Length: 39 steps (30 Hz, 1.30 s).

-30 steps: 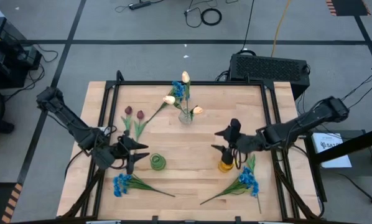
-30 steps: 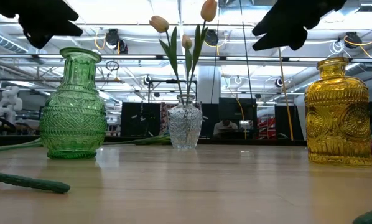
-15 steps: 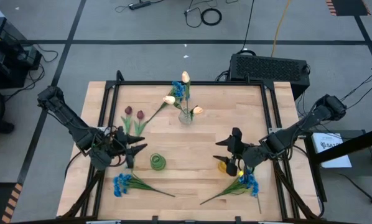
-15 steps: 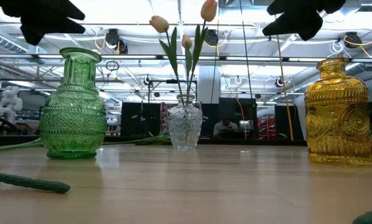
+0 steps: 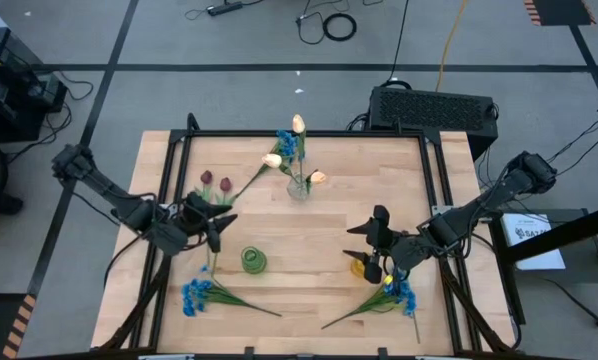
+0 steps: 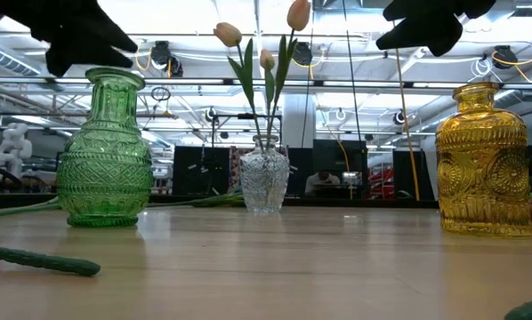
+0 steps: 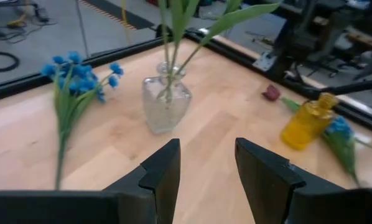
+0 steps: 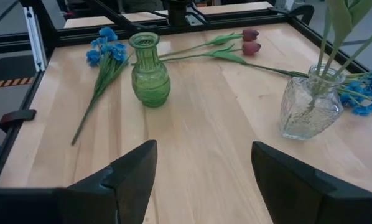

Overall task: Sort flowers into vase by color
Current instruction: Put the top blue flowers into the yellow vase

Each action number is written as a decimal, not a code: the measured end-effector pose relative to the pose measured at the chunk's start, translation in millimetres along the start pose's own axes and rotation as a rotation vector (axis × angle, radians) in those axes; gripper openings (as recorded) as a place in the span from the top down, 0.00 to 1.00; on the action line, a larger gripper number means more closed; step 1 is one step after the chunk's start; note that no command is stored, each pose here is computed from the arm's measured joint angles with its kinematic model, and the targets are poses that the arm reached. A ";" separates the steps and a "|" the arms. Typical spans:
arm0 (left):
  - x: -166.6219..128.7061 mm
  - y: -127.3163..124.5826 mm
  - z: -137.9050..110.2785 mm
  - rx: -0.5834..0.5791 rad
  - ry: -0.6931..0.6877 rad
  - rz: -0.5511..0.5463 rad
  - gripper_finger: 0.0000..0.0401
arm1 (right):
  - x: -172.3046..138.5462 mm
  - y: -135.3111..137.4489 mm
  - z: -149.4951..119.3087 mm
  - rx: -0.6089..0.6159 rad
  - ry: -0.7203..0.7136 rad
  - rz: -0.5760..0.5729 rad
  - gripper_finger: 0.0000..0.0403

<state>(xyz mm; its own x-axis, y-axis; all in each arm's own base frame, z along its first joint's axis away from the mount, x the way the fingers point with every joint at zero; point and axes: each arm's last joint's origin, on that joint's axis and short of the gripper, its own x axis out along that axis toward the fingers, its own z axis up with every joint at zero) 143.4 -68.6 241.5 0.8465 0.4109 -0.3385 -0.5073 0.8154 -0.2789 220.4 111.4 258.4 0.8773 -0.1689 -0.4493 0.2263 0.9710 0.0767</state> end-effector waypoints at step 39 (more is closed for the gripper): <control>58.6 55.0 28.7 0.419 0.106 0.371 0.60 | 7.3 -16.5 13.4 -0.179 -0.117 -0.259 0.37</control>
<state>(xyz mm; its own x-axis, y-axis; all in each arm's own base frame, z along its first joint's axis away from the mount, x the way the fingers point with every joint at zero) 169.8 12.0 232.1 0.5925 0.6749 -0.4398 -0.6419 0.7254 0.2483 228.8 91.9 265.8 0.8453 -0.4226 -0.3269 0.3795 0.9056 -0.1893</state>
